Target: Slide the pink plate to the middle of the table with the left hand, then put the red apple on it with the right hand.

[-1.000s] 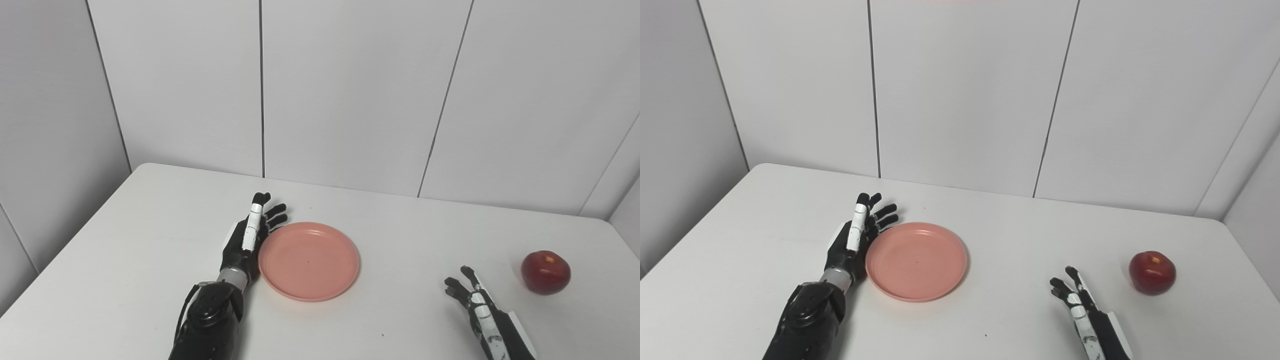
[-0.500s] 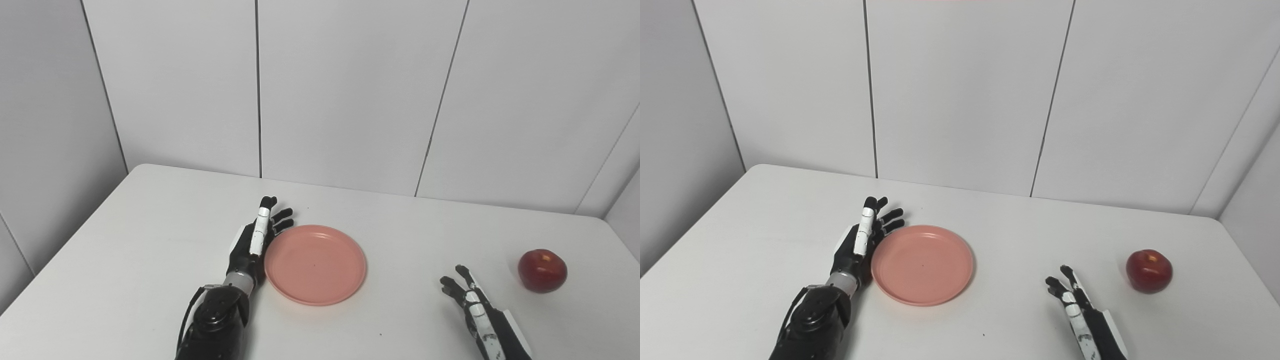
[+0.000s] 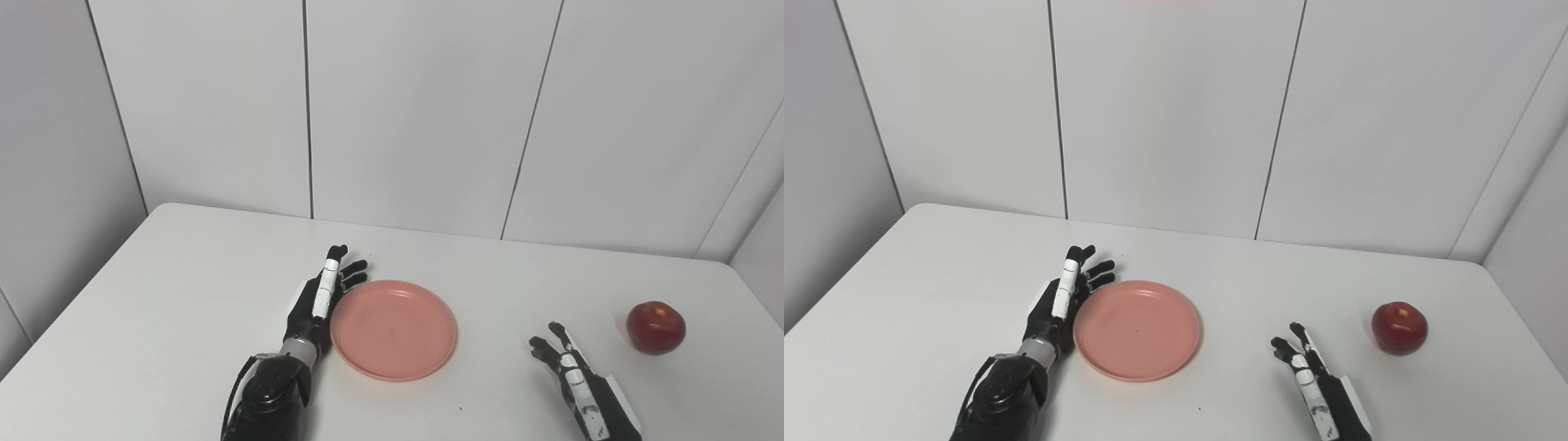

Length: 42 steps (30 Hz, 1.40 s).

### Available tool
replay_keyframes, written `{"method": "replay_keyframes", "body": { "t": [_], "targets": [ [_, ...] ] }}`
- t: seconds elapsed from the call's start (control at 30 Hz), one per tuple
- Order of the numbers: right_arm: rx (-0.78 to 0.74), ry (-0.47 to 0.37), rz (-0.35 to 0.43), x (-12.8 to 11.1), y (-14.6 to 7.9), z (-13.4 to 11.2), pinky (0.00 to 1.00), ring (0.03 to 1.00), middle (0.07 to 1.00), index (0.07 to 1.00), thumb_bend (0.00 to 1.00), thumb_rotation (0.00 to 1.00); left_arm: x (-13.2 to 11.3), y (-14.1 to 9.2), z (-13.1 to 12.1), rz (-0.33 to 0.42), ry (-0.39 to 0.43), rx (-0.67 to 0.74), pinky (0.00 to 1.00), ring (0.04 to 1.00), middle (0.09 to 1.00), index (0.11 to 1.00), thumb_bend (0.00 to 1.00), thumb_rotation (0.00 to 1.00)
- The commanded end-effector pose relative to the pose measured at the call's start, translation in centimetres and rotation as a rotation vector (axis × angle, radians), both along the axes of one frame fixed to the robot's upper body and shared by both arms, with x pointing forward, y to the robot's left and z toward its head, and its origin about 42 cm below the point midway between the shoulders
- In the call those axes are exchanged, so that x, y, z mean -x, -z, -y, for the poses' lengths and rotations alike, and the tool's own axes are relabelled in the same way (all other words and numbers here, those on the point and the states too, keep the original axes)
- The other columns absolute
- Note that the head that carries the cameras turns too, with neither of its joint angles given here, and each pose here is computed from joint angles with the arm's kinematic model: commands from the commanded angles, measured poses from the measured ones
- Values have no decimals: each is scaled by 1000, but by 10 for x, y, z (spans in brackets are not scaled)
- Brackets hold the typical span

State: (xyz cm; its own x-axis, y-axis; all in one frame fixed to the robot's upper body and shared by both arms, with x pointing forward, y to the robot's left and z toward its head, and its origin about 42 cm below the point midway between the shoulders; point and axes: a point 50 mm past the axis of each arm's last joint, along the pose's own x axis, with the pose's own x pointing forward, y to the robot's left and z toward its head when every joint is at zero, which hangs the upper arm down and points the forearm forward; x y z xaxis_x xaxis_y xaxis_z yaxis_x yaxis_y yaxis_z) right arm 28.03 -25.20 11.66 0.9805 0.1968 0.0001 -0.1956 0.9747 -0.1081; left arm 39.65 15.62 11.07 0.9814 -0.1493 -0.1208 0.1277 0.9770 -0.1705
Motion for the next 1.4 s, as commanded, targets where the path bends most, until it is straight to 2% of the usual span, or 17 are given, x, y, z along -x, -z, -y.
{"method": "replay_keyframes", "body": {
  "t": [0.0, 0.53, 0.7, 1.0, 1.2, 1.37],
  "targets": [
    [-10, -21, 20, -5, -9, -7, 1000, 892, 873, 970, 814, 984, 13, 24, 9, -125, 30, -8, 821, 835, 839, 935, 781, 966],
    [-10, -43, 18, -5, -9, -12, 1000, 912, 887, 976, 794, 965, 18, 26, 20, -95, 36, -54, 819, 833, 869, 964, 711, 1000],
    [-10, -40, 16, -5, -9, -15, 1000, 913, 888, 972, 802, 955, 17, 27, 18, -97, 37, -60, 834, 842, 885, 973, 727, 996],
    [27, -42, 33, -8, -5, -35, 1000, 892, 882, 978, 848, 952, 13, 36, -10, -120, 10, -60, 864, 861, 887, 983, 766, 983],
    [32, -42, 31, -11, -4, -51, 1000, 886, 875, 979, 831, 954, 9, 43, -35, -133, -5, -32, 888, 877, 904, 992, 764, 952],
    [23, -43, 23, -12, -3, -61, 996, 891, 887, 980, 824, 953, 8, 46, -51, -142, -1, -17, 902, 893, 916, 1000, 801, 921]
  ]
}}
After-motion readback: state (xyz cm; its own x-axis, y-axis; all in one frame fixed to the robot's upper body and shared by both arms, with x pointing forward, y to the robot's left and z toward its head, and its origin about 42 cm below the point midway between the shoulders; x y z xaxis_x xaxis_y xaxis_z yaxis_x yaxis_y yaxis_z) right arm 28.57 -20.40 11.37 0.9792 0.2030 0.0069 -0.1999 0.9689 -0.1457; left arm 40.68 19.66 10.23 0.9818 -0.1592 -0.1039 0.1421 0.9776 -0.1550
